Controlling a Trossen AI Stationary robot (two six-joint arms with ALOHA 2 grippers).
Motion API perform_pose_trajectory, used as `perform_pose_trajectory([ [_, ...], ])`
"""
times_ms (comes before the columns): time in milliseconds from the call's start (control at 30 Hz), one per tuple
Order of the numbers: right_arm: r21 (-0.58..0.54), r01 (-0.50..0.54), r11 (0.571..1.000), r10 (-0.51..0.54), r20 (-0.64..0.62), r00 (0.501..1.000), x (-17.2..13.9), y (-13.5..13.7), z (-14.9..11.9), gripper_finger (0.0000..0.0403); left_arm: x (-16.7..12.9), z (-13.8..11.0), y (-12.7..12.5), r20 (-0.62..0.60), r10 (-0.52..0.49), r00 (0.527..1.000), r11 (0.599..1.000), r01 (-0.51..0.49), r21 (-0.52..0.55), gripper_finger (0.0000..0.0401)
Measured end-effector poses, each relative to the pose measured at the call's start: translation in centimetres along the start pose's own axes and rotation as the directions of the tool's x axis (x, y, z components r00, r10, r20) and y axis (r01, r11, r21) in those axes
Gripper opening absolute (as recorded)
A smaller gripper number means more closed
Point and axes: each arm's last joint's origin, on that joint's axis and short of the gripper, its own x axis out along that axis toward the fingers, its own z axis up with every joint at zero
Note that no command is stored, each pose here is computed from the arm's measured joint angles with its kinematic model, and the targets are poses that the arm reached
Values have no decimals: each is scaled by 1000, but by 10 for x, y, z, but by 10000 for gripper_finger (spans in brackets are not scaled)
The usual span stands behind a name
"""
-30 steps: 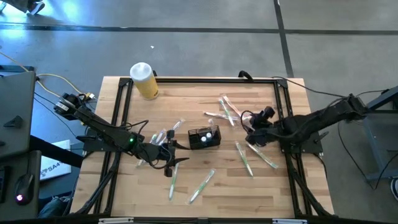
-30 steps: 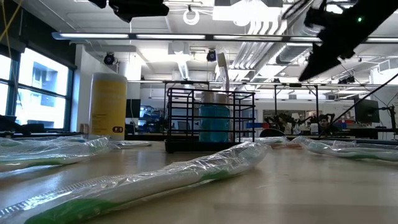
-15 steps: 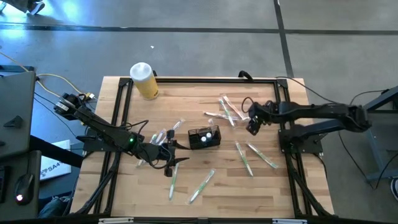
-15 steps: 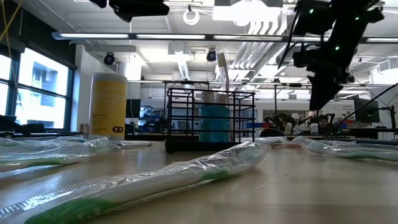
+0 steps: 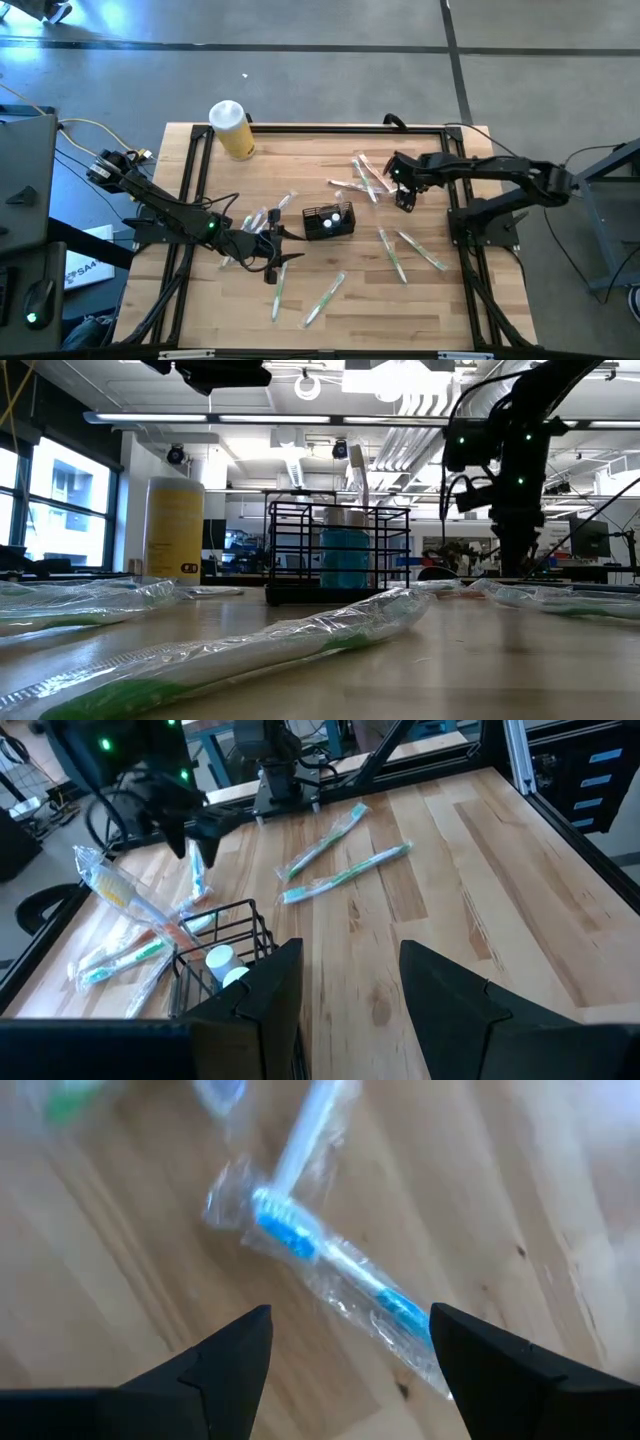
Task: Pick & Place toothbrushing station
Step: Put the blue toothbrush into the wire organizer
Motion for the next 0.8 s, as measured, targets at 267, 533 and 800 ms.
perform_pose_trajectory([
  [267,-160,32,987,-44,-69,997,27,3,8,263,0,0,0,0,0,1000,1000,0,1,163],
  [533,-121,-37,992,18,-159,987,50,-4,12,260,0,0,0,1,-1,1000,1000,1,0,163],
  [800,-72,-133,988,120,-160,980,50,-8,10,174,0,-1,0,-5,-3,1000,1000,3,4,163],
])
